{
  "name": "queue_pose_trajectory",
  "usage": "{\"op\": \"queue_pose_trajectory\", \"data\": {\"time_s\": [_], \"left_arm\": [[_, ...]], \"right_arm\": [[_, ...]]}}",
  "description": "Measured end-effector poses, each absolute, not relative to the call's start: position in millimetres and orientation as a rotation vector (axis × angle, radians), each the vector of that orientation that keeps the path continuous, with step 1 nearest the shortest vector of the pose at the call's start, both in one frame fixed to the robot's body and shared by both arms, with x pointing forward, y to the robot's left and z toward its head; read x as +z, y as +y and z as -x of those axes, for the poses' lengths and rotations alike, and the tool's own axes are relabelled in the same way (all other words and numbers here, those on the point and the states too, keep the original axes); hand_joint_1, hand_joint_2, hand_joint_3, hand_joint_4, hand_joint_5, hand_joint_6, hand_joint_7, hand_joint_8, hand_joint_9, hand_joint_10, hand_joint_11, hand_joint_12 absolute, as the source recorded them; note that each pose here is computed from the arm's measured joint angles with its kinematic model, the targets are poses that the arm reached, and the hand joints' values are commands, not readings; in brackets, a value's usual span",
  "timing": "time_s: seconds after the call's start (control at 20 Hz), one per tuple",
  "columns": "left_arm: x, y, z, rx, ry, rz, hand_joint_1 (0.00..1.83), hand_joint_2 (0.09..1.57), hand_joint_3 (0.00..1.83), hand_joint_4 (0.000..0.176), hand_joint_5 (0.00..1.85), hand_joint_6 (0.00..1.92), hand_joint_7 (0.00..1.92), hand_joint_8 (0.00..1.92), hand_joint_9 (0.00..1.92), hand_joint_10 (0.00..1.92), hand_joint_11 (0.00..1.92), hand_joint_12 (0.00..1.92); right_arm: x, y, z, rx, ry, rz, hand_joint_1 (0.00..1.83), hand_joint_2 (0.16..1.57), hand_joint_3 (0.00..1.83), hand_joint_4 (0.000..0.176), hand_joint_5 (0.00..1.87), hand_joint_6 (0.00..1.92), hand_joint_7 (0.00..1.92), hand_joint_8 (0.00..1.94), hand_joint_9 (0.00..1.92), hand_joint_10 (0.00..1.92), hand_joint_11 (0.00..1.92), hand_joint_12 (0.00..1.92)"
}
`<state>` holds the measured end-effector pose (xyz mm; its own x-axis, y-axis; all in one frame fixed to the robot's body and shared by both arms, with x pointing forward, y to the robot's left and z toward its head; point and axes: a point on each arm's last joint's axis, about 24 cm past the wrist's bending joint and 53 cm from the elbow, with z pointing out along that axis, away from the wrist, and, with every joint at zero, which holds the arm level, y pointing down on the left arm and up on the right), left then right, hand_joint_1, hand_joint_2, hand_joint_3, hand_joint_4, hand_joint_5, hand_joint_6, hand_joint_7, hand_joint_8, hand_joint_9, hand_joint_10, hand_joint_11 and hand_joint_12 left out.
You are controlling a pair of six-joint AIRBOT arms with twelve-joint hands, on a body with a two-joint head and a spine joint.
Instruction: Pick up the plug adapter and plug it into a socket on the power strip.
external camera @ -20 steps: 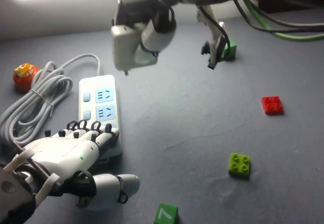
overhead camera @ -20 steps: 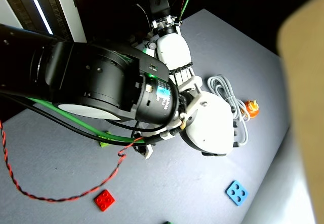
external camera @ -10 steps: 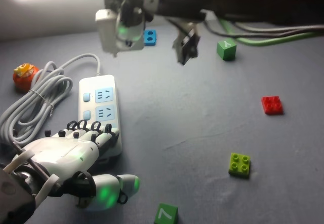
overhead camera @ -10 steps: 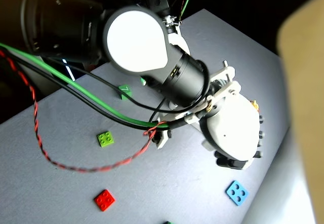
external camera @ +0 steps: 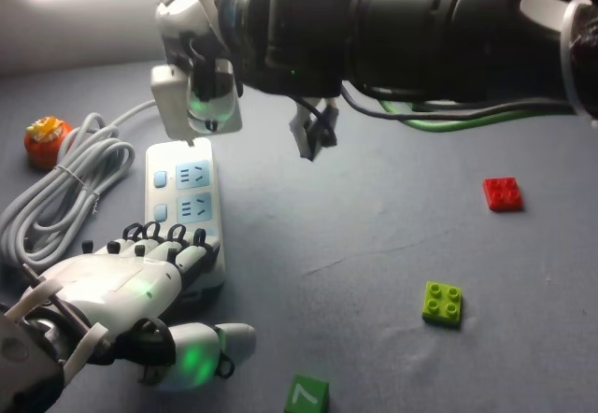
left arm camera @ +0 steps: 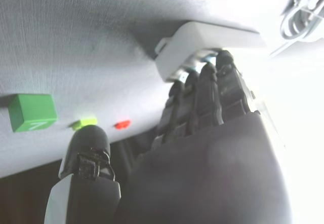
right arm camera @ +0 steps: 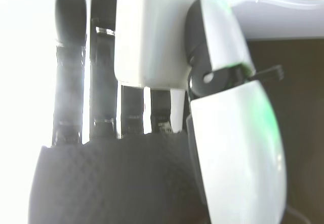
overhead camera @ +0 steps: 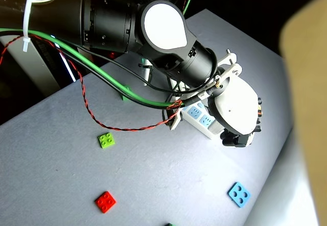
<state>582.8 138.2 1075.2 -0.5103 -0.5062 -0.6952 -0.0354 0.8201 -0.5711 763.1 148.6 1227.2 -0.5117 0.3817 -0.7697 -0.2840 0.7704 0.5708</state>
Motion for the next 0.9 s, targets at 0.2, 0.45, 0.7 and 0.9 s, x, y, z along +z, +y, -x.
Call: {"op": "queue_pose_trajectory", "data": {"time_s": [0.2, 0.45, 0.7, 0.9], "left_arm": [[1074.5, 138.6, -582.5, -0.616, 2.042, 0.4, 0.0, 1.27, 0.0, 0.0, 0.01, 0.0, 0.03, 0.0, 0.02, 0.01, 0.0, 0.0], [1074.2, 138.7, -582.3, -0.616, 2.043, 0.399, 0.0, 1.27, 0.0, 0.0, 0.01, 0.0, 0.03, 0.0, 0.02, 0.0, 0.0, 0.0], [1074.1, 138.7, -582.2, -0.616, 2.043, 0.399, 0.0, 1.27, 0.0, 0.0, 0.02, 0.0, 0.04, 0.01, 0.03, 0.0, 0.0, 0.0], [1074.1, 138.6, -582.2, -0.616, 2.044, 0.399, 0.0, 1.27, 0.0, 0.0, 0.02, 0.0, 0.04, 0.0, 0.03, 0.0, 0.0, 0.0]], "right_arm": [[1223.1, 157.7, -758.3, 0.82, 1.946, -0.052, 1.18, 1.18, 0.0, 0.024, 0.85, 1.24, 0.88, 1.1, 1.08, 0.11, 0.65, 1.13], [1213.6, 164.5, -752.9, 0.833, 1.963, -0.052, 1.19, 1.17, 0.0, 0.019, 0.87, 1.22, 0.9, 1.07, 1.09, 0.1, 0.67, 1.13], [1210.7, 162.8, -753.6, 0.826, 1.967, -0.056, 1.19, 1.17, 0.0, 0.024, 0.86, 1.21, 0.91, 1.08, 1.1, 0.1, 0.68, 1.12], [1203.0, 161.7, -752.8, 0.818, 1.978, -0.055, 1.19, 1.17, 0.0, 0.022, 0.86, 1.22, 0.91, 1.06, 1.11, 0.1, 0.7, 1.12]]}}
